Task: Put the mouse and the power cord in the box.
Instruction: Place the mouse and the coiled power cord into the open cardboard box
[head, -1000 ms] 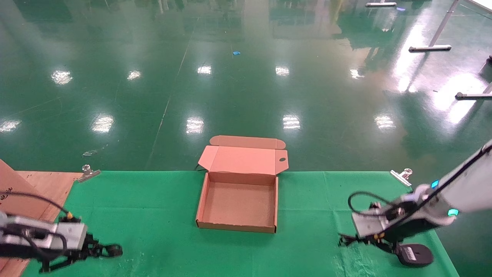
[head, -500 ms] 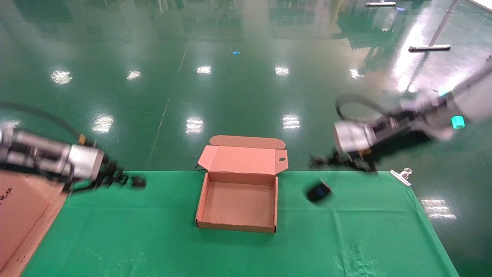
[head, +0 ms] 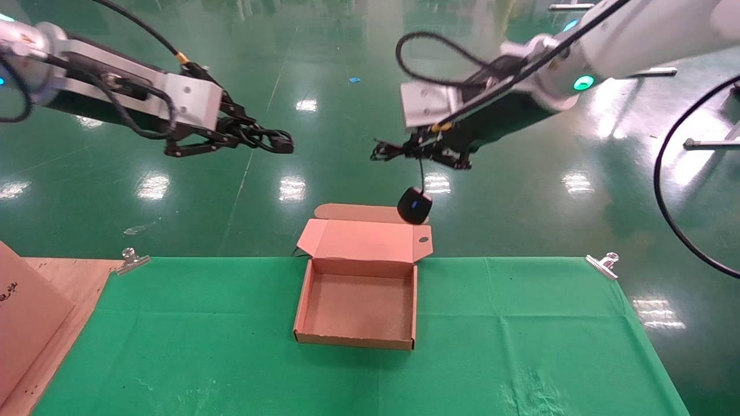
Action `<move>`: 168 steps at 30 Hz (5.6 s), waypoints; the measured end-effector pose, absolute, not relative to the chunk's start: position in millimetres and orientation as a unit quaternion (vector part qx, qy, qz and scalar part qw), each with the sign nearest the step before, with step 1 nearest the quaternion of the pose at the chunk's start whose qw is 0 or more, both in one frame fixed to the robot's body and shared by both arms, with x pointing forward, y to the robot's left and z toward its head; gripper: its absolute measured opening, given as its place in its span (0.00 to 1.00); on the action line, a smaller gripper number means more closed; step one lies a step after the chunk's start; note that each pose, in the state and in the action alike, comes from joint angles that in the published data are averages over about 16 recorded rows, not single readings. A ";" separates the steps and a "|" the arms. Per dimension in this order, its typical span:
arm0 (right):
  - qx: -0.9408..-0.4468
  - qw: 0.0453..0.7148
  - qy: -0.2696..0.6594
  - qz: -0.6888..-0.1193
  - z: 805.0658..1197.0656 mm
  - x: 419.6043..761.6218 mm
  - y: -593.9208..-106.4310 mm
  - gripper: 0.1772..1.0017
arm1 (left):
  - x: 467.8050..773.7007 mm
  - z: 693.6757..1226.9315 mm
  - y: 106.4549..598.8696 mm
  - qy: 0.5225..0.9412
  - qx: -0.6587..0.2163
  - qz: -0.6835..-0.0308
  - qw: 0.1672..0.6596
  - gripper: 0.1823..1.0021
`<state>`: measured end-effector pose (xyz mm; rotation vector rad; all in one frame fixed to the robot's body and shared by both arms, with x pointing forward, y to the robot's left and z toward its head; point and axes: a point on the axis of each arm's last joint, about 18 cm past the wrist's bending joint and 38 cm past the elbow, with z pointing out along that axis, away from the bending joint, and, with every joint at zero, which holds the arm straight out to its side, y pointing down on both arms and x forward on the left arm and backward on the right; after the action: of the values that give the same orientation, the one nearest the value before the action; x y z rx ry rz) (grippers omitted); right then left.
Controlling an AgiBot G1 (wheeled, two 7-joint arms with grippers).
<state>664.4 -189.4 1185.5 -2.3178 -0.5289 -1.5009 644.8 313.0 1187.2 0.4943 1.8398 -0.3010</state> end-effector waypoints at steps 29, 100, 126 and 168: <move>-0.825 0.180 -0.192 -0.499 1168.7 662.6 -183.2 0.06 | 737.0 1086.1 216.1 0.709 0.199 -0.186 0.650 0.19; -0.841 0.210 -0.209 -0.453 1107.9 681.9 -168.4 0.06 | 674.6 947.2 252.7 0.748 0.065 -0.407 0.519 0.70; -0.799 0.227 -0.205 -0.518 1012.9 716.7 -71.5 0.06 | 632.6 939.6 441.2 0.730 -0.036 -0.413 0.543 1.00; -0.834 0.222 -0.136 -0.486 957.8 737.8 -118.0 0.36 | 632.0 943.4 439.4 0.726 -0.032 -0.437 0.531 1.00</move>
<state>737.8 -118.0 957.8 -2.3043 -0.3764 -1.3439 632.0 439.4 943.4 -0.0761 1.7313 -1.0425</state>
